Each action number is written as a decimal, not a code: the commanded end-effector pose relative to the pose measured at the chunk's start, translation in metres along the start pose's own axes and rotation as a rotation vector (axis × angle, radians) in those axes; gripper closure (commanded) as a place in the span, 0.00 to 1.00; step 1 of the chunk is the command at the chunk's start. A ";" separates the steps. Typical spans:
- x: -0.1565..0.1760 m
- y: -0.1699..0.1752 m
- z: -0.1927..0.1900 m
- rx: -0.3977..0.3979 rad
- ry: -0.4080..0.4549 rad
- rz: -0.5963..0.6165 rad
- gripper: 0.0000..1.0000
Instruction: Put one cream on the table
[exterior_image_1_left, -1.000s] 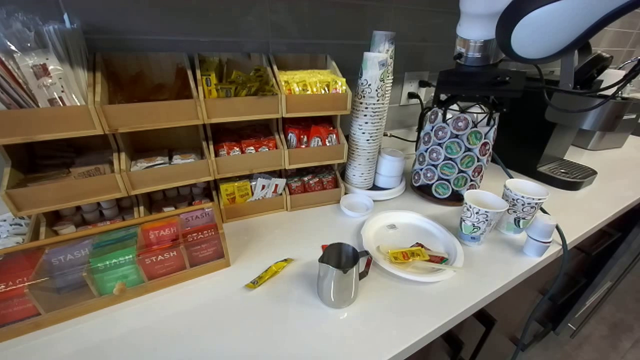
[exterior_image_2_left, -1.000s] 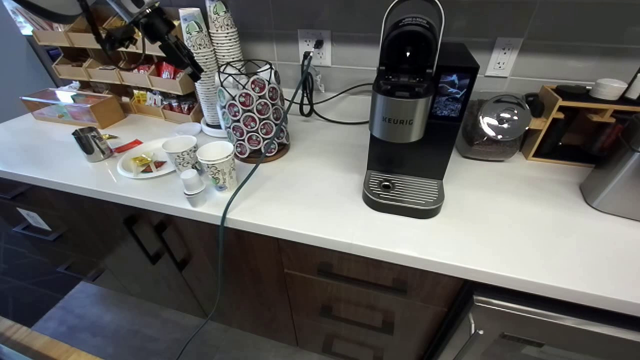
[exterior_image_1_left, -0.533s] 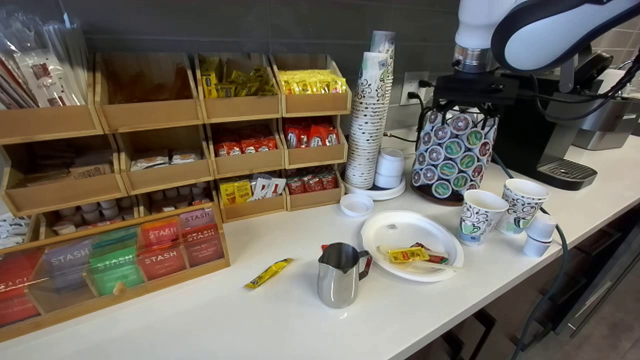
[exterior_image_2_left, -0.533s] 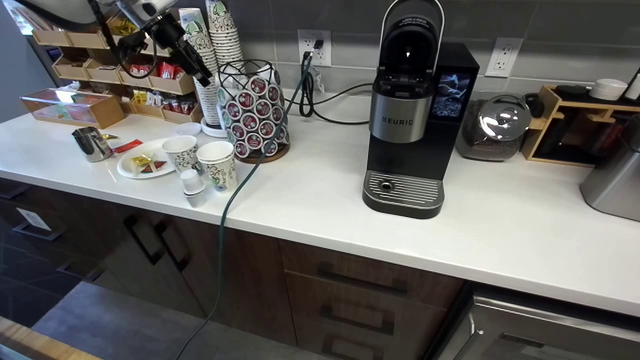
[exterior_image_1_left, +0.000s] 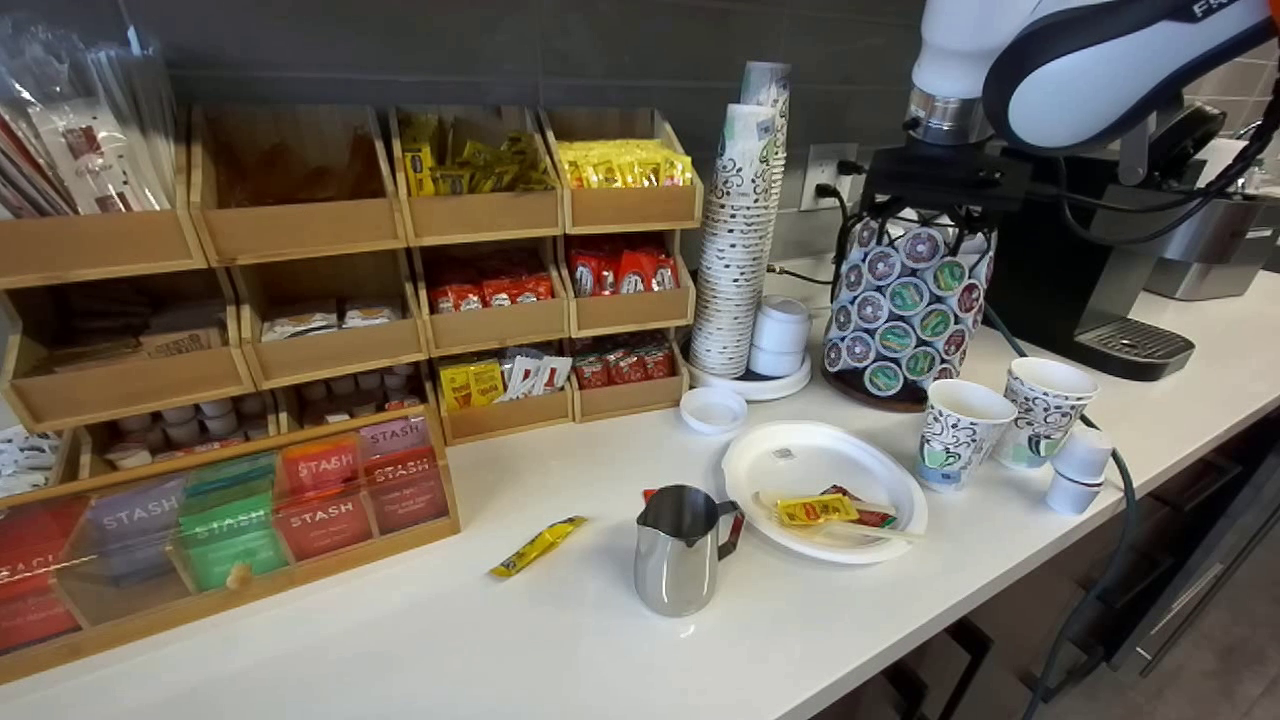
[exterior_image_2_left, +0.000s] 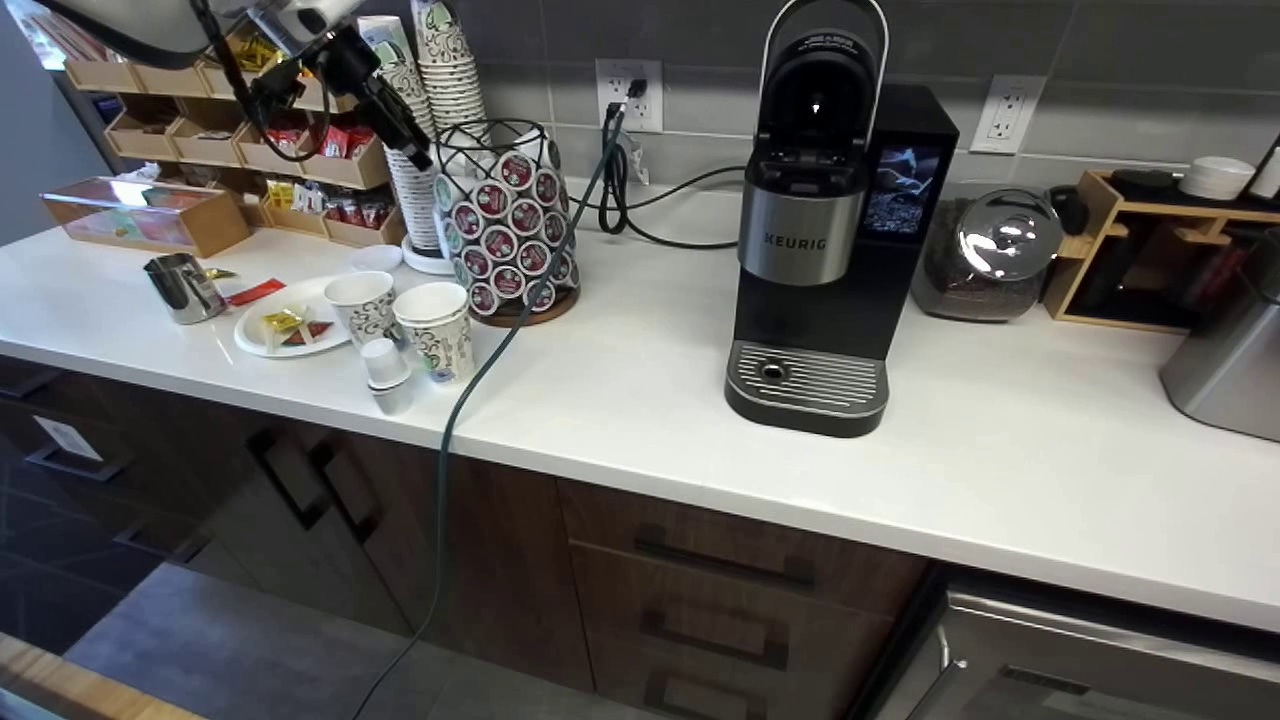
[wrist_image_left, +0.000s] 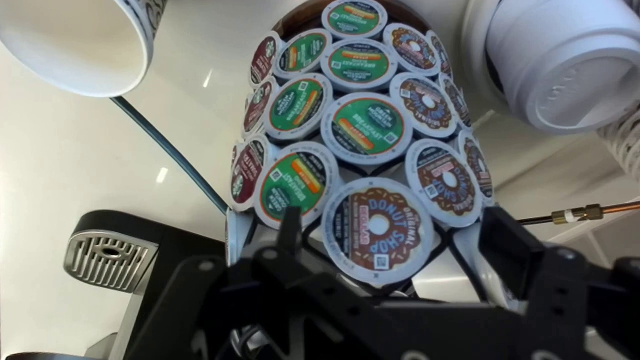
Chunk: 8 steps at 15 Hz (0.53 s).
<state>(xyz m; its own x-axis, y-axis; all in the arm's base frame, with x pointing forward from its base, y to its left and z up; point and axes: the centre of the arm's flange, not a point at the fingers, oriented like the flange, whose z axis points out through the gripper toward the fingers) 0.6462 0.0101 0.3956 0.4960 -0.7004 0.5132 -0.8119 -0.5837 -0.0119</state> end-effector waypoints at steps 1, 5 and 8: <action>0.002 -0.004 0.009 0.016 0.001 -0.012 0.13; 0.003 0.001 0.013 0.005 -0.001 -0.009 0.15; 0.003 0.001 0.014 0.005 -0.002 -0.007 0.40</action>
<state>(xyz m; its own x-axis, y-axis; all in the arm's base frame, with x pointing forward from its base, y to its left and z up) 0.6477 0.0026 0.3895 0.4975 -0.6996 0.5129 -0.8128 -0.5826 -0.0062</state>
